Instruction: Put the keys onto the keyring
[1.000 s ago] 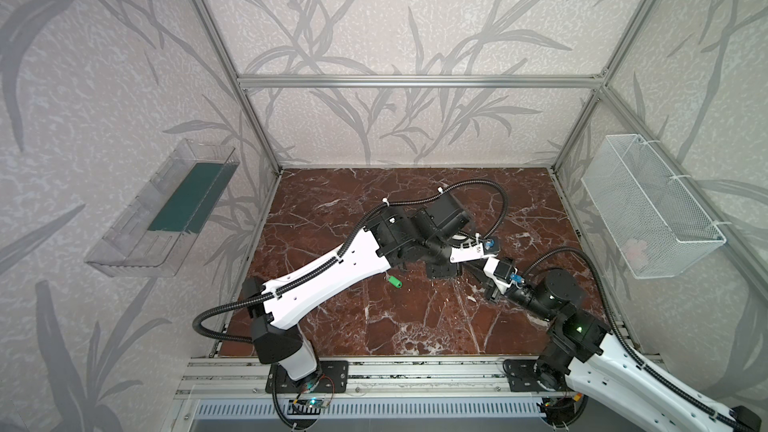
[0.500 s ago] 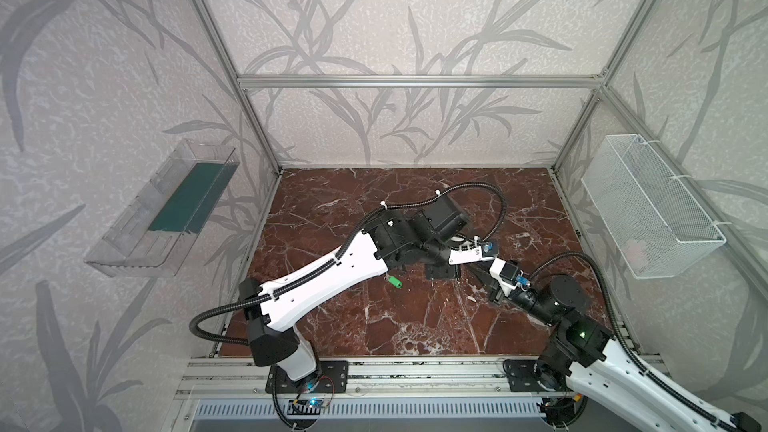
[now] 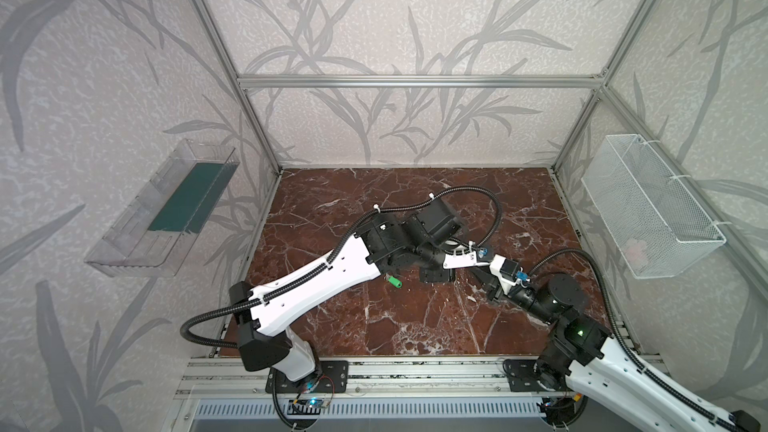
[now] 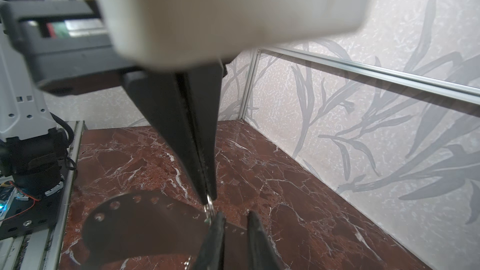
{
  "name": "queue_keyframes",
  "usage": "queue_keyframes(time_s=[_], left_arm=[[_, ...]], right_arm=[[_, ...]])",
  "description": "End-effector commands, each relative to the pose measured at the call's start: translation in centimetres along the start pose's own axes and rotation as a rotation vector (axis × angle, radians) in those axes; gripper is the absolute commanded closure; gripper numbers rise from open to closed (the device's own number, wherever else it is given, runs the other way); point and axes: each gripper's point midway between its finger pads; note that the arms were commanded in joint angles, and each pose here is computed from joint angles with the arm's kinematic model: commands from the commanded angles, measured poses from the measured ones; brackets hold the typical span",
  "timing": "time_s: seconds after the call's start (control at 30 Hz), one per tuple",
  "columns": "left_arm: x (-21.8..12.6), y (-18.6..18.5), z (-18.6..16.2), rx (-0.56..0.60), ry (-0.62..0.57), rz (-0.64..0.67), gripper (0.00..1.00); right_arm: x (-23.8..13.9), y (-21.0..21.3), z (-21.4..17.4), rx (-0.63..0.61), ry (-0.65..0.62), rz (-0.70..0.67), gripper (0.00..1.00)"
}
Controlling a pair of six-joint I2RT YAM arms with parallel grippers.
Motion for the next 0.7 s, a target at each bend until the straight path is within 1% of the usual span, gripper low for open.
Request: queue_keyframes(time_s=[0.0, 0.17, 0.3, 0.67], left_arm=[[-0.9, -0.2, 0.9, 0.053, -0.041, 0.014, 1.00], [-1.1, -0.5, 1.2, 0.052, -0.063, 0.003, 1.00], [-1.0, -0.7, 1.1, 0.058, -0.067, 0.005, 1.00], [-0.7, -0.8, 1.3, 0.076, -0.079, 0.001, 1.00]], right_arm=[[0.2, 0.7, -0.1, 0.016, 0.015, 0.044, 0.82], [0.5, 0.8, -0.2, 0.025, 0.018, 0.052, 0.82], [0.7, 0.8, -0.2, 0.030, 0.022, 0.060, 0.84], [1.5, 1.1, -0.6, 0.041, 0.049, 0.085, 0.85]])
Point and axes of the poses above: each gripper's point midway between its finger pads, its own x axis out along the fingers, its own y axis along the line the jaws close on, z = x × y, and after that the axes turned 15 degrees about x, right-handed
